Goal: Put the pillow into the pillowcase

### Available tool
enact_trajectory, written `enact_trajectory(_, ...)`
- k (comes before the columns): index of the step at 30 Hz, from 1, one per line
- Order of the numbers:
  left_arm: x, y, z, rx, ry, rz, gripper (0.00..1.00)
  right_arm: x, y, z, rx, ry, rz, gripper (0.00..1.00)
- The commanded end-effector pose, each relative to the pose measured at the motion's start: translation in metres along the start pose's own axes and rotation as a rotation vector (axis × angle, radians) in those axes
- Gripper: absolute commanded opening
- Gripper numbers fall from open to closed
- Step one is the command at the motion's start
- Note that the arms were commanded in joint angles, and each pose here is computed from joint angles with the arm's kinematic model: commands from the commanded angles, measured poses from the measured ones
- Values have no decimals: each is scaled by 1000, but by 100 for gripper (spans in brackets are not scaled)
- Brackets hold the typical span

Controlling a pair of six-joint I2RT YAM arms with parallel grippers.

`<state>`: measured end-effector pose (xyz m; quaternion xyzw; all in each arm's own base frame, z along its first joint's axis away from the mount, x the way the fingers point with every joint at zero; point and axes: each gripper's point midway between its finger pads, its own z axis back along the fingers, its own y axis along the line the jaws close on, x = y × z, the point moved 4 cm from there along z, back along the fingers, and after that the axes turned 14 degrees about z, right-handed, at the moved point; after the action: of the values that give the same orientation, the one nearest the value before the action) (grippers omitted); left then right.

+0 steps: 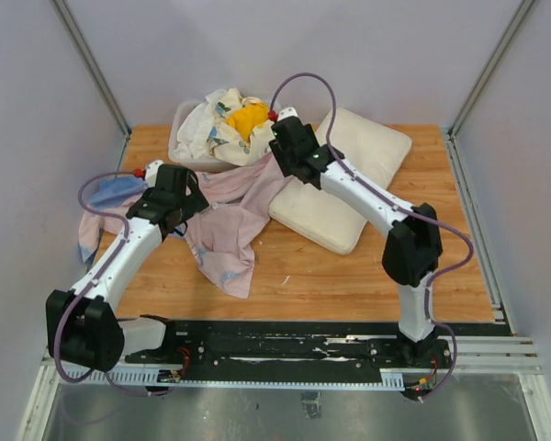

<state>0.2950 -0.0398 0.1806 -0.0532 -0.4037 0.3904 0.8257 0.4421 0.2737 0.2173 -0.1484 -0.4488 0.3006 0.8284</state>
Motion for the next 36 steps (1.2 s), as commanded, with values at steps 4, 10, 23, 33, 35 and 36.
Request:
enact_trajectory(4, 16, -24, -34, 25, -25, -82, 95, 10, -20, 74, 133, -160, -251, 64)
enact_trajectory(10, 13, -30, -65, 95, -7, -153, 86, -17, -11, 88, 191, -138, -276, 65)
enact_trajectory(23, 0, -17, -119, 231, 69, -223, 73, -44, -18, 100, 173, -123, -276, 65)
enact_trajectory(33, 8, -11, -113, 288, 51, -246, 3, -44, -17, 96, 179, -124, -282, 65)
enact_trajectory(35, 18, -17, -101, 271, 29, -234, 0, -46, -14, 95, 186, -121, -286, 65)
enact_trajectory(36, 23, -20, -95, 257, 17, -224, 0, -46, -13, 95, 191, -120, -288, 65)
